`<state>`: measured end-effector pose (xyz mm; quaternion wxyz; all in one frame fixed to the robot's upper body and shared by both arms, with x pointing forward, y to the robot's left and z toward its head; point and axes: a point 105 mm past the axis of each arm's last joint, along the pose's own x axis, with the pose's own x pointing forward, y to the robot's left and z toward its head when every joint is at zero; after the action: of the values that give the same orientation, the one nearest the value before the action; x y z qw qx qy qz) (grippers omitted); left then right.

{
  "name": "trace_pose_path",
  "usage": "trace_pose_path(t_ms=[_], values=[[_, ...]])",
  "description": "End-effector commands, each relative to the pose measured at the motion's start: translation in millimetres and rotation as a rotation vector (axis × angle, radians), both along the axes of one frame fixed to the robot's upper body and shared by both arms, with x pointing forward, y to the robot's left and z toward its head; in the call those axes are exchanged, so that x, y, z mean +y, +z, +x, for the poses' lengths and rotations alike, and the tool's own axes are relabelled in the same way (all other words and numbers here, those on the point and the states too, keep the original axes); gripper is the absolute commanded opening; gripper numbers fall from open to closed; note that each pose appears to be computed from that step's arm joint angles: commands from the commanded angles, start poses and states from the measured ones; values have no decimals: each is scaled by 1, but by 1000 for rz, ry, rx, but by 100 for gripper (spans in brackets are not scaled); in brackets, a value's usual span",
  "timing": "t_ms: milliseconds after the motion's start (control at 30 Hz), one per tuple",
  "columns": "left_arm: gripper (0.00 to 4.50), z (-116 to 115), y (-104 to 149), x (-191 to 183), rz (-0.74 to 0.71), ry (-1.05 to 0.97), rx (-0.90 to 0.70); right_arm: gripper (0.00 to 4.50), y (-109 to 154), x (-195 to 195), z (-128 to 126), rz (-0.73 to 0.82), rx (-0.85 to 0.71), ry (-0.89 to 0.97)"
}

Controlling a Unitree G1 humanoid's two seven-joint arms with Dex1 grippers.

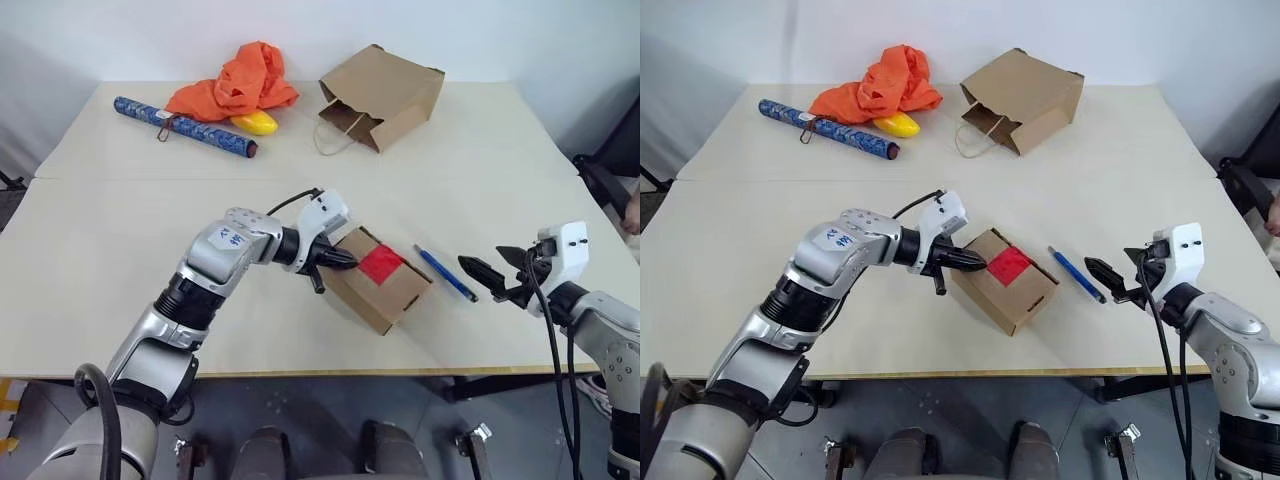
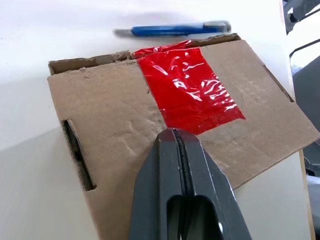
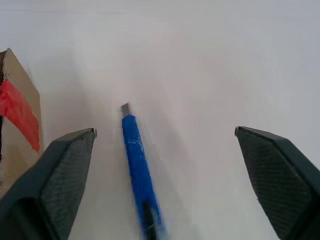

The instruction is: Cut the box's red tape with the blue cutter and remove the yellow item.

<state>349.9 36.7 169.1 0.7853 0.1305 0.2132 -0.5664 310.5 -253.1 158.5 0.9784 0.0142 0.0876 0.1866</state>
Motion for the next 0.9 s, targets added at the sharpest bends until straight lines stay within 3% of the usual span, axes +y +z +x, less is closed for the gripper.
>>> trace_pose_path(t_ms=[33,167,267,367,433,633,767,900], values=[[0,12,21,30,-56,99,21,446,34,7,5,-76,-97,51],[0,2,45,49,-119,59,39,446,40,25,10,-186,-86,145],[0,-3,51,68,-117,70,56,388,41,47,15,-241,-58,250],[0,-9,45,76,-102,71,94,288,37,56,21,-301,-11,298],[0,-22,28,75,-63,40,152,213,35,67,31,-376,13,366],[0,-50,-3,50,-54,-15,242,2,24,97,50,-517,54,564],[0,-46,-14,40,-68,25,227,2,17,112,49,-564,68,696],[0,-23,-17,32,-124,135,134,2,23,142,27,-526,73,903]])
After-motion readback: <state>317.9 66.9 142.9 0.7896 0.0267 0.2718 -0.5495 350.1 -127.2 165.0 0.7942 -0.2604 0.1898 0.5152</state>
